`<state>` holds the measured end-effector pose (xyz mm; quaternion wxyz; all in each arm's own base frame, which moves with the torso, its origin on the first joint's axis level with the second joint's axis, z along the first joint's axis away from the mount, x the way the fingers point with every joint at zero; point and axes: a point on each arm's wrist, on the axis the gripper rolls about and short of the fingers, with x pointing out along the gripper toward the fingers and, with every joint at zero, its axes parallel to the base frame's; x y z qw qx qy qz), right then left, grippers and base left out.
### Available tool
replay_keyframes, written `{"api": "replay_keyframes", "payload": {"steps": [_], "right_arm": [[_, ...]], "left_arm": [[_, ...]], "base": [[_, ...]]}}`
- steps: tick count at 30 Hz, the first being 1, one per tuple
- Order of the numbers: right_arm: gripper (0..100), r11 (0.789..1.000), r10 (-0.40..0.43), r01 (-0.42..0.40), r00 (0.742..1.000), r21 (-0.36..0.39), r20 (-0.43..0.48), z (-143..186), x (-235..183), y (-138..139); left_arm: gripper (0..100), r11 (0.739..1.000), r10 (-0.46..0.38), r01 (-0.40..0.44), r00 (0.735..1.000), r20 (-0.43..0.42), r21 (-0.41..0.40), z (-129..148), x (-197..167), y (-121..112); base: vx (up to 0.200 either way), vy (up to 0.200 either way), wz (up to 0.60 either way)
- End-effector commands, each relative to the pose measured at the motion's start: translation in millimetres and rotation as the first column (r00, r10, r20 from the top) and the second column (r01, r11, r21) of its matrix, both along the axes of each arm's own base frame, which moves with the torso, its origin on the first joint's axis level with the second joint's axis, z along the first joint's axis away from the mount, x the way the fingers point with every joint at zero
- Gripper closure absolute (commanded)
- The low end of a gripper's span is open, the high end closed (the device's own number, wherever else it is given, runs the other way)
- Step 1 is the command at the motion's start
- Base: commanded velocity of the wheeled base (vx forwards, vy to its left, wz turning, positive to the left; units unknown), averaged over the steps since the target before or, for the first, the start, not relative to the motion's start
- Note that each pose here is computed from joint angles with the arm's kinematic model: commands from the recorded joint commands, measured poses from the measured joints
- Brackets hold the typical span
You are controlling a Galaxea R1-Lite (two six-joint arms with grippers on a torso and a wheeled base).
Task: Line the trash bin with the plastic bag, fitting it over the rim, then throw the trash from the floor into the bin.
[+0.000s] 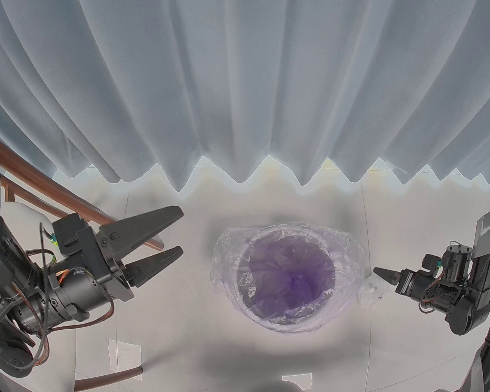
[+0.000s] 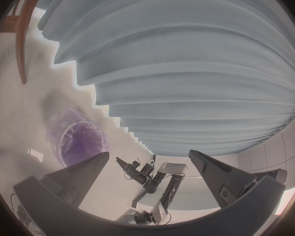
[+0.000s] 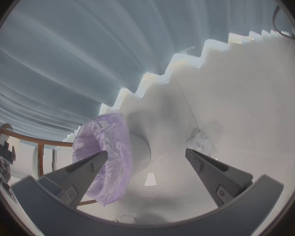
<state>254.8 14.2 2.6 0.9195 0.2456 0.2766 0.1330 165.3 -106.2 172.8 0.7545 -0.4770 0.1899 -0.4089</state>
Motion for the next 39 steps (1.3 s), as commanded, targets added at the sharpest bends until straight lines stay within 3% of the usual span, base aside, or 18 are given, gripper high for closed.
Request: {"api": "replay_keyframes", "payload": {"steps": [1, 6, 11, 14, 17, 20, 21, 23, 27, 30, 32, 35, 39], "right_arm": [[0, 0.998, -0.059, 0.059, 0.996, 0.000, 0.061, 10, 6, -9], [0, 0.995, -0.096, 0.098, 0.993, -0.031, 0.068, 5, 14, -10], [0, 0.982, -0.167, 0.177, 0.976, -0.070, 0.138, -3, 46, -12], [0, 0.980, -0.161, 0.178, 0.971, -0.088, 0.175, -7, 64, -13], [0, 0.975, -0.125, 0.156, 0.974, -0.157, 0.189, -14, 75, -14], [0, 0.965, -0.077, 0.125, 0.976, -0.232, 0.206, -18, 90, -14], [0, 0.965, -0.077, 0.125, 0.976, -0.232, 0.206, -18, 90, -14], [0, 0.959, -0.055, 0.096, 0.986, -0.268, 0.155, -23, 103, -14], [0, 0.955, -0.047, 0.067, 0.996, -0.289, 0.074, -30, 127, -15], [0, 0.952, -0.052, 0.049, 0.999, -0.302, 0.000, -36, 145, -18], [0, 0.950, -0.060, 0.052, 0.998, -0.307, -0.016, -35, 160, -21], [0, 0.948, -0.083, 0.078, 0.997, -0.308, -0.004, -40, 180, -31], [0, 0.944, -0.113, 0.113, 0.993, -0.309, 0.017, -47, 197, -47]], "left_arm": [[0, 0.999, -0.008, 0.011, 0.998, -0.063, 0.038, -15, 9, -8], [0, 0.998, -0.039, 0.044, 0.995, -0.090, 0.055, -23, 9, -21], [0, 0.994, -0.060, 0.071, 0.990, -0.125, 0.086, -34, 9, -32], [0, 0.987, -0.052, 0.063, 0.996, -0.075, 0.150, -38, 9, -34], [0, 0.970, -0.048, 0.050, 0.999, -0.015, 0.236, -46, 5, -31], [0, 0.920, -0.072, 0.020, 0.990, 0.119, 0.391, -58, -6, -21], [0, 0.920, -0.072, 0.020, 0.990, 0.119, 0.391, -58, -6, -21], [0, 0.889, -0.079, -0.018, 0.978, 0.192, 0.457, -65, -16, -11], [0, 0.905, -0.045, -0.071, 0.965, 0.259, 0.420, -61, -20, -3], [0, 0.897, 0.054, -0.171, 0.957, 0.284, 0.407, -58, -15, 2], [0, 0.890, 0.104, -0.223, 0.948, 0.299, 0.397, -55, -11, 7], [0, 0.903, 0.147, -0.270, 0.926, 0.349, 0.335, -40, -13, 14], [0, 0.925, 0.162, -0.254, 0.936, 0.312, 0.282, -36, -22, 19]], "base": [[-0.200, 0.000, 0.00], [-0.200, 0.000, 0.00], [-0.200, 0.000, 0.00], [-0.067, 0.000, 0.00], [0.000, 0.000, 0.00], [0.000, 0.000, 0.00], [0.000, 0.000, 0.00], [0.000, 0.000, 0.00], [0.000, 0.000, 0.00], [0.000, 0.000, 0.00], [0.000, 0.000, 0.00], [0.000, 0.000, 0.00], [0.000, 0.000, 0.00]]}}
